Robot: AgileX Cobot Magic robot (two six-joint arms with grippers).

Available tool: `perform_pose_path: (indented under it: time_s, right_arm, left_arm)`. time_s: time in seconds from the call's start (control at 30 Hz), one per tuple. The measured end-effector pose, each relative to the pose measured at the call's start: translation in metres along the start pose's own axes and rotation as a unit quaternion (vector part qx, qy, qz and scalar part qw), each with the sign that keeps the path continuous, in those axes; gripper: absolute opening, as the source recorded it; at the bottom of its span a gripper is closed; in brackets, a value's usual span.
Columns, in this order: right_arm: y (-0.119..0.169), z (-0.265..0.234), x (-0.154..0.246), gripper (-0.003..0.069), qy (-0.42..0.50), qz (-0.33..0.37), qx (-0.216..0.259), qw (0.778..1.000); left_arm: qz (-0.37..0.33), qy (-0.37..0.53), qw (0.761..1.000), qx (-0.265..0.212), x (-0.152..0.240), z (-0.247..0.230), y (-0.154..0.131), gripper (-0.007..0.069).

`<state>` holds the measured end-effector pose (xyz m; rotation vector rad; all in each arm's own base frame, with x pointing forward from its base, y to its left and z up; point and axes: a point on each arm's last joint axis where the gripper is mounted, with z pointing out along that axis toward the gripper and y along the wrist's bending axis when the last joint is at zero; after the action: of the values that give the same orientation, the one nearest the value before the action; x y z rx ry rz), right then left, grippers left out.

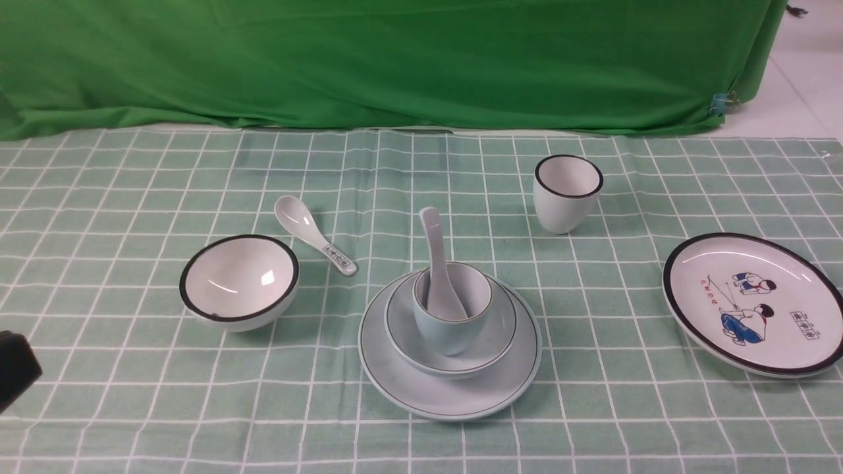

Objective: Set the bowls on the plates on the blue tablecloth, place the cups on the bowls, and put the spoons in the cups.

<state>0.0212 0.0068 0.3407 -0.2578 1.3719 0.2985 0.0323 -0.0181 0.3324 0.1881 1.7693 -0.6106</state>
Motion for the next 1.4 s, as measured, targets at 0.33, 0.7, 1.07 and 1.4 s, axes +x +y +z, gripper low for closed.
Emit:
perform_pose_path:
  time_s: [0.33,0.7,1.07,1.4]
  right_arm:
    - [0.0,0.0,0.0,0.0118,0.0,0.0,0.0,1.0]
    - [0.0,0.0,0.0,0.013,0.0,0.0,0.0,1.0]
    - [0.0,0.0,0.0,0.0145,0.0,0.0,0.0,1.0]
    - [0.0,0.0,0.0,0.0171,0.0,0.0,0.0,1.0]
  left_arm:
    - [0.012,0.0,1.0,0.0,0.002,0.0,0.001,0.0009]
    - [0.122,-0.094,0.987,-0.05,0.043,0.016,0.017,0.0011]
    - [0.09,-0.05,0.971,-0.217,0.124,0.038,0.064,0.0011]
    - [0.095,-0.034,0.971,-0.216,0.127,0.038,0.064,0.0011]
